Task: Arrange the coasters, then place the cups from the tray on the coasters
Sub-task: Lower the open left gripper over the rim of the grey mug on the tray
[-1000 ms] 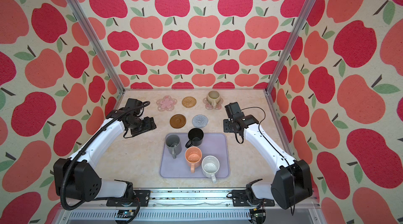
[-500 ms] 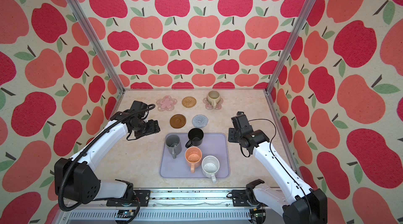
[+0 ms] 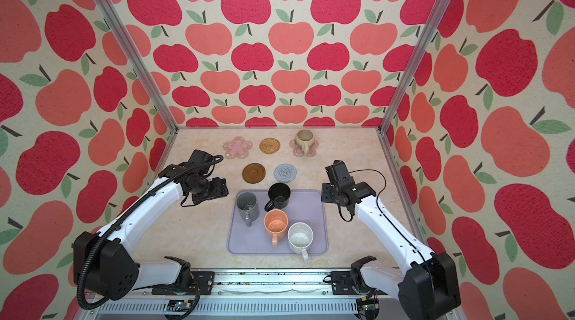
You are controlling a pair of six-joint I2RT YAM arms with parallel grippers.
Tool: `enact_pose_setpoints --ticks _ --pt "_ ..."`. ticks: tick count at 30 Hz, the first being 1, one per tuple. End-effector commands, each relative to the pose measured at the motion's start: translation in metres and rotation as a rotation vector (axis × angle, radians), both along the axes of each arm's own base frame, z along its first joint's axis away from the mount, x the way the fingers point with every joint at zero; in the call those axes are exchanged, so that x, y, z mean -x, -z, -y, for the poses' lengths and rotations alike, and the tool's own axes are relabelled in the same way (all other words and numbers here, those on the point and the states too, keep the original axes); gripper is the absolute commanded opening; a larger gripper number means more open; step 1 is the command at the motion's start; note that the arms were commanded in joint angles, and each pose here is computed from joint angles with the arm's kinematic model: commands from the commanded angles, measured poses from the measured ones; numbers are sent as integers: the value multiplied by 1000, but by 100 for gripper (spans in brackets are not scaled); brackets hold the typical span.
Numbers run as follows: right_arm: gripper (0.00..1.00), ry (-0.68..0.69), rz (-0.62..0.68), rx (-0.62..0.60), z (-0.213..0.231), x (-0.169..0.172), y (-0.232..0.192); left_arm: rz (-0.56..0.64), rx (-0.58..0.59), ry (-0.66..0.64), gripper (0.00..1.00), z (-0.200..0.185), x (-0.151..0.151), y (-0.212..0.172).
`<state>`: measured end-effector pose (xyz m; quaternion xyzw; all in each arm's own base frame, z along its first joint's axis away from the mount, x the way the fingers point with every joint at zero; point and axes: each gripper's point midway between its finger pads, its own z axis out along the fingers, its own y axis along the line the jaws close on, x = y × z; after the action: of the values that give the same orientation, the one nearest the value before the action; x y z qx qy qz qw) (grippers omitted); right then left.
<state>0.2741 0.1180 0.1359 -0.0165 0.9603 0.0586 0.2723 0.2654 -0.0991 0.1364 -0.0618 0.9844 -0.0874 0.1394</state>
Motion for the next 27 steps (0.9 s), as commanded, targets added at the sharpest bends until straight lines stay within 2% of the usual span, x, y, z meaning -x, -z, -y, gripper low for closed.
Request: enact_pose_setpoints --ticks 1,6,13,21,27 --pt "57 -6 30 -45 -14 -14 -11 -57 -36 -8 81 -4 25 5" --pt "57 -9 26 -32 -17 -23 -8 -70 -27 20 80 9 49 3" --pt "58 -17 16 -35 -23 -31 -2 -49 55 83 79 42 72 9" --pt "59 -6 8 -22 -20 -30 -1 -38 139 138 77 89 75 19" --pt "59 1 7 -20 -17 -27 -1 -53 120 136 76 102 68 29"
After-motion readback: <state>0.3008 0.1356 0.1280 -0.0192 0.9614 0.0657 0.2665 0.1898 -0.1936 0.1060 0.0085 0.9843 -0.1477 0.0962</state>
